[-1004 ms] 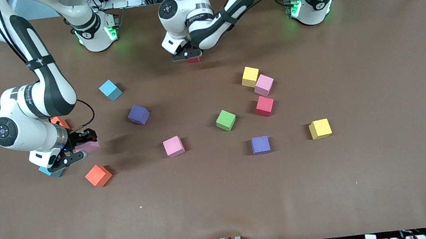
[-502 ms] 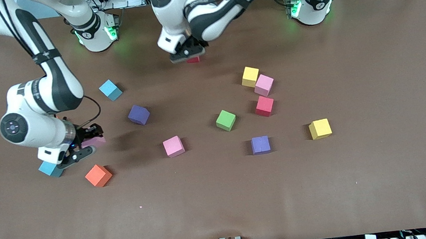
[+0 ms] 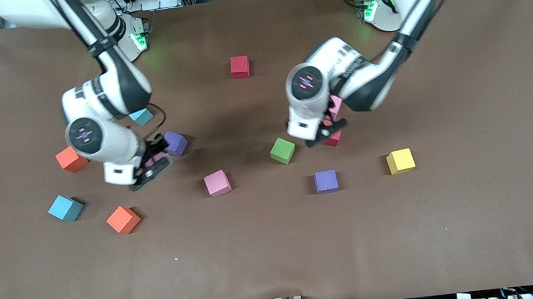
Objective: Form number 2 with 11 blocks
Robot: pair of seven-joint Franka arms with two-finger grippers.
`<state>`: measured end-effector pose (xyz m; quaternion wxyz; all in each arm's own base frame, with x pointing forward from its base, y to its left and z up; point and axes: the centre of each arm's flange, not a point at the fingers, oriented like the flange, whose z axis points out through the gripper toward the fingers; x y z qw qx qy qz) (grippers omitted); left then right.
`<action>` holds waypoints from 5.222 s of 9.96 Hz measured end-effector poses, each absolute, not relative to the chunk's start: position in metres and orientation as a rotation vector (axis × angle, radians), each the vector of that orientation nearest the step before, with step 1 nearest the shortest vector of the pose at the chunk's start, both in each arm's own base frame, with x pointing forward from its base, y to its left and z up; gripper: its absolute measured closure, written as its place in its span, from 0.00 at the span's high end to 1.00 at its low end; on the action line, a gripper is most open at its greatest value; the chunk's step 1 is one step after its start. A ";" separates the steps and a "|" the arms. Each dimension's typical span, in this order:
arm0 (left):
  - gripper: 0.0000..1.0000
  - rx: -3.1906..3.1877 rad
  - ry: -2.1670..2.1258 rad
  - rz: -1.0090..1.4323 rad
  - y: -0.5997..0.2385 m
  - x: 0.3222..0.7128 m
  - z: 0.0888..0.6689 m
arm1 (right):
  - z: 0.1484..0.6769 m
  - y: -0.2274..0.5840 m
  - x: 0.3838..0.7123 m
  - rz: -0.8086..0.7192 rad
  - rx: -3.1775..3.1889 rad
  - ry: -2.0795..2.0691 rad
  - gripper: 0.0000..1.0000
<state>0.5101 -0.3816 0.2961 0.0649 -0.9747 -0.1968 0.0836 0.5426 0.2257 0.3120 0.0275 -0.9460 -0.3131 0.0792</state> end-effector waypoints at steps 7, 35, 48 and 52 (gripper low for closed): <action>1.00 -3.071 -0.154 0.150 -0.347 0.511 0.274 | 0.290 0.373 0.350 0.172 -2.724 -1.536 0.66; 0.72 -3.099 0.258 0.153 -0.312 0.496 0.194 | 0.264 0.392 0.230 0.163 -2.118 -2.216 0.62; 0.62 -3.094 -0.258 0.088 -0.314 0.522 0.263 | 0.242 0.391 0.236 0.231 -2.027 -2.178 0.59; 0.62 -3.073 -0.441 0.074 -0.322 0.517 0.282 | 0.197 0.392 0.241 0.208 -2.057 -2.166 0.59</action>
